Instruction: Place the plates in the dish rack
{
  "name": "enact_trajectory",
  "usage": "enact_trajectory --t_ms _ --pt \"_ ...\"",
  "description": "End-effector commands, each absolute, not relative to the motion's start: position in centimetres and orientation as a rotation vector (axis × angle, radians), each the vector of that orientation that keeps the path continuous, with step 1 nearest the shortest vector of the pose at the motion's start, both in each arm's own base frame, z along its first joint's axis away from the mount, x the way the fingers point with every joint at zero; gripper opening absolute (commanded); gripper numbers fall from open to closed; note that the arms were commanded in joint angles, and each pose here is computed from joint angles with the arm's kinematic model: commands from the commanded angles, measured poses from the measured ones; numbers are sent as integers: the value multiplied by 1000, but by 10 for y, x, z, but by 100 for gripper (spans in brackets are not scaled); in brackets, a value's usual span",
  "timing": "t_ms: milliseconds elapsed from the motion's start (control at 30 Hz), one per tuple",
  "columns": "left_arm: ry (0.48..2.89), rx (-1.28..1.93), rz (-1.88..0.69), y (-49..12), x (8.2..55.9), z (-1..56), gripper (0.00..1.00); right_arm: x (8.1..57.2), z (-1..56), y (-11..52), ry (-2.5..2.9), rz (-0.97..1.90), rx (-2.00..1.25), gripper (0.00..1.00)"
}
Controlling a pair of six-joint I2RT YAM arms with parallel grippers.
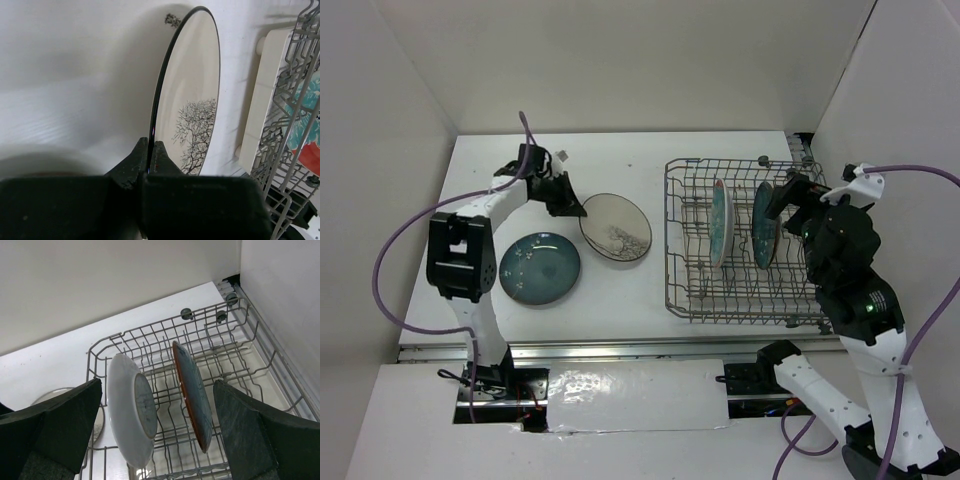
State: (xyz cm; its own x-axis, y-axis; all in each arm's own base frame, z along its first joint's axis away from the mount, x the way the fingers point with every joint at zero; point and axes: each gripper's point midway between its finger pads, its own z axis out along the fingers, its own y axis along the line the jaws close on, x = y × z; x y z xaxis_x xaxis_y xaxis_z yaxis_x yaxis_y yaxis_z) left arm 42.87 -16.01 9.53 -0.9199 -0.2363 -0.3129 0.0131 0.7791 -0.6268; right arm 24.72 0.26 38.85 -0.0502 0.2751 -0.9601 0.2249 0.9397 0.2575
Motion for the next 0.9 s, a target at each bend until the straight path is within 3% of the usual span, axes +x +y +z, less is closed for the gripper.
enact_trajectory --t_ms 0,433,567,867 --pt "2459 -140 -882 -136 434 159 0 250 382 9 1670 48 349 98" --pt "2110 57 -1004 -115 379 318 0 260 408 66 1682 287 82 97" --pt "2048 146 -1123 -128 351 349 0 262 435 106 1691 455 -70 94" --pt "1945 321 -1324 -148 310 395 0 271 426 194 1772 771 -275 93"
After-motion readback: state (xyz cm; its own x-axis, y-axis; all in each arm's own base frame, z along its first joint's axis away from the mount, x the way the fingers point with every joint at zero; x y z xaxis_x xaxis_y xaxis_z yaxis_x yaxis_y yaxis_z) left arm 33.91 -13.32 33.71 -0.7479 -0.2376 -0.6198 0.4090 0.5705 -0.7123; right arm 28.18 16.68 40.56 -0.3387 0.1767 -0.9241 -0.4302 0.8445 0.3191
